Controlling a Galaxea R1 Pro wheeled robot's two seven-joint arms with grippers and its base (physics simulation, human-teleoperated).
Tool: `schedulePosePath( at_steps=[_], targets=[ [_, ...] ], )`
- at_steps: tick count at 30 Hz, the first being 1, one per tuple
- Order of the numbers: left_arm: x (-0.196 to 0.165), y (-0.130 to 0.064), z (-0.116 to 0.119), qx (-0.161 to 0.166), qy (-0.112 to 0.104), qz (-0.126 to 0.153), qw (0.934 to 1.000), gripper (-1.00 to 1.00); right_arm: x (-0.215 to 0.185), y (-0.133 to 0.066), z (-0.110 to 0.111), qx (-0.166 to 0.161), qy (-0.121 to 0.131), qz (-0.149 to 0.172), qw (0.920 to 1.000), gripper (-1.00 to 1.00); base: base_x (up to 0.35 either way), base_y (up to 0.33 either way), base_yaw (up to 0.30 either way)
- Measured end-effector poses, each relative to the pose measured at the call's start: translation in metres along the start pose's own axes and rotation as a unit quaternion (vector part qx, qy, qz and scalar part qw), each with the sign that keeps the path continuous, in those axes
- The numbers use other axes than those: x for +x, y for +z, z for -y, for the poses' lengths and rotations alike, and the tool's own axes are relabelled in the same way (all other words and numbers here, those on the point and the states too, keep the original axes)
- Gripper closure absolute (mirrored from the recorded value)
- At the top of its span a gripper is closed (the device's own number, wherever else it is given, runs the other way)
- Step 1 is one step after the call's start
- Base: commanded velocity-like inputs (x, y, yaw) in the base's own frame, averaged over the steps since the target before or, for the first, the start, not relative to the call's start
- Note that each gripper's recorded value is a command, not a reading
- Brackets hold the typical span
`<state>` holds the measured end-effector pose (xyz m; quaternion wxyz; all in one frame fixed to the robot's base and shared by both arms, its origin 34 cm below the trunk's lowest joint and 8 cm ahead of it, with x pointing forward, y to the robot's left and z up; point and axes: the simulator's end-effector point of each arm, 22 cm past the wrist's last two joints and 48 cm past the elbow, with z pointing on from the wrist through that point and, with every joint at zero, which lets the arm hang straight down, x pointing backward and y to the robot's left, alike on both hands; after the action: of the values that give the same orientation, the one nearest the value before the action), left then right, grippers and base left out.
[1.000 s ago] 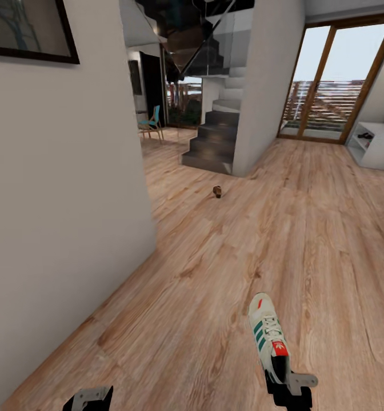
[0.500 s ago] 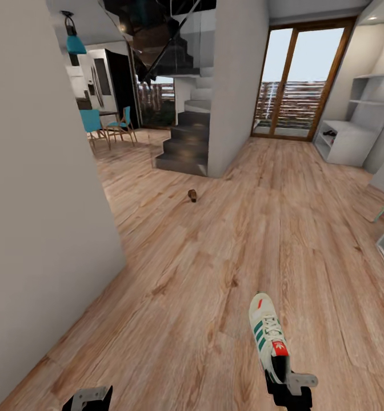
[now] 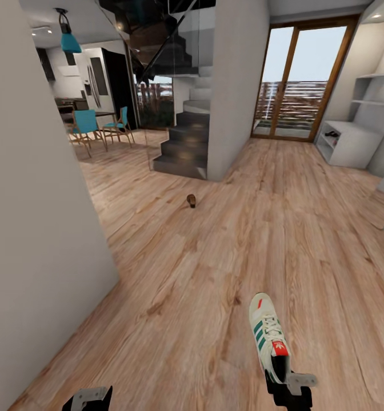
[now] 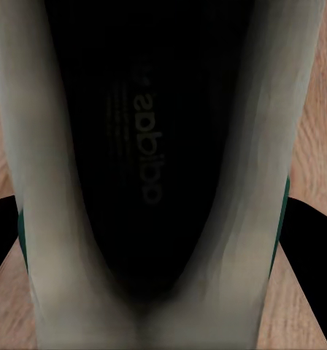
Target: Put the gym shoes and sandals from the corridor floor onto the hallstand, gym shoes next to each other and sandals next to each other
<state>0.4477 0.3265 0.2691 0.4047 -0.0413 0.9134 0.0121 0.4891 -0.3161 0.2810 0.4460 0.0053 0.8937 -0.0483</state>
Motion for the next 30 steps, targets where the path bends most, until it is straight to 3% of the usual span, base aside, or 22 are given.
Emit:
schedulePosePath(
  at_steps=[30],
  targets=[
    [-0.0001, -0.0001, -0.0011, -0.001, -0.001, 0.000, 1.0000, -1.00, 0.0006, -0.0002, -0.0004, 0.000, 0.000, -0.001, 1.0000, 1.00, 0.338, 0.000, 0.000]
  ],
)
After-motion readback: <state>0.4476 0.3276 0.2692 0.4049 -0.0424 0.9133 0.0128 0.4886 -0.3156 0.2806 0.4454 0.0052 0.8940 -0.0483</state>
